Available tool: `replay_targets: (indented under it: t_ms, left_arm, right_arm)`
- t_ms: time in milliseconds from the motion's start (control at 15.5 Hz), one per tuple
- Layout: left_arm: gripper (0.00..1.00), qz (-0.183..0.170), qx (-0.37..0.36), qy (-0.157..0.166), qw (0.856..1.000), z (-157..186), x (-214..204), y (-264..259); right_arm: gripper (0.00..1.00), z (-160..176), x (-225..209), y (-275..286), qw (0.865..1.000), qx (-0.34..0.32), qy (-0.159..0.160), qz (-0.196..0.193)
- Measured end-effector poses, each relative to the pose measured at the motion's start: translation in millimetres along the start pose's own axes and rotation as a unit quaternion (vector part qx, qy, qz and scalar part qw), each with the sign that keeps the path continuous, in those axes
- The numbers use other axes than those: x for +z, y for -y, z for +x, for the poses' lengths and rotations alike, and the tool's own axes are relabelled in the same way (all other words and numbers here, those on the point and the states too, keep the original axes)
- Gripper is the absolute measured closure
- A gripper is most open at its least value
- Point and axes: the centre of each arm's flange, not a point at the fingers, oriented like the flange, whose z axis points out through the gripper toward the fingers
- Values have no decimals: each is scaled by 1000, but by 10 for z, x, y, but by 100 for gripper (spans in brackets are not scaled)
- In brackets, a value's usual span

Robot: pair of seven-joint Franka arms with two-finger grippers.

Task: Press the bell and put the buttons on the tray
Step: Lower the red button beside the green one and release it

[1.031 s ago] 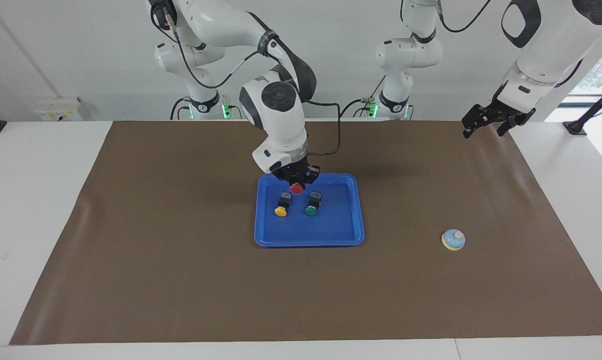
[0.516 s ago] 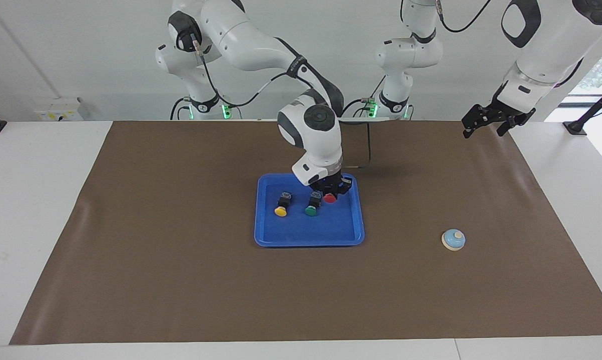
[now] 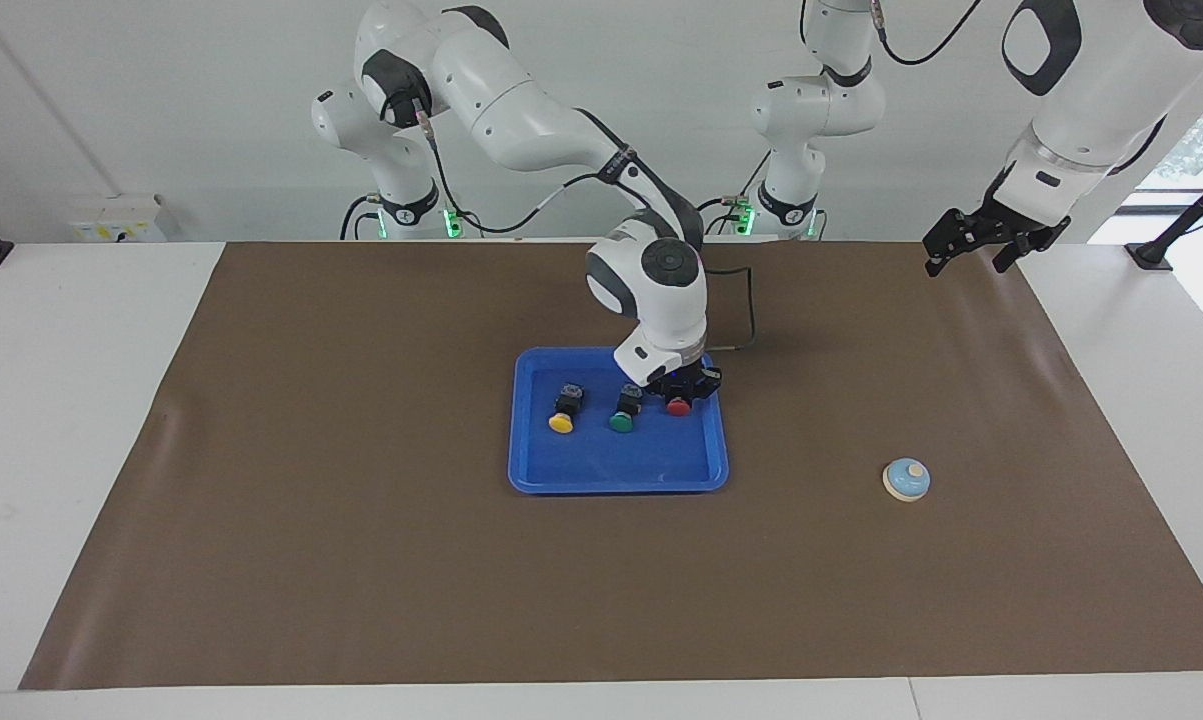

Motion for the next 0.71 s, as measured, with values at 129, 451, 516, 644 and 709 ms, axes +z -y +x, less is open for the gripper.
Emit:
replay_targets:
  t_ms: [129,451,516,644,709]
  left_arm:
    - [0,0,0,0,1000,0,0,0]
    - [0,0,0,0,1000,0,0,0]
    - [0,0,0,0,1000,0,0,0]
    - [0,0,0,0,1000,0,0,0]
    - [0,0,0,0,1000,0,0,0]
  right_arm:
    - [67,5,-5,2,1000,16,0,0]
    - [22,49,-252,67,999,51,7,-10]
    - [13,80,-390,80,998,58,8,-10]
    - [0,178,-733,45,997,72,9,-1]
    - [0,253,-926,-12,997,79,5,3]
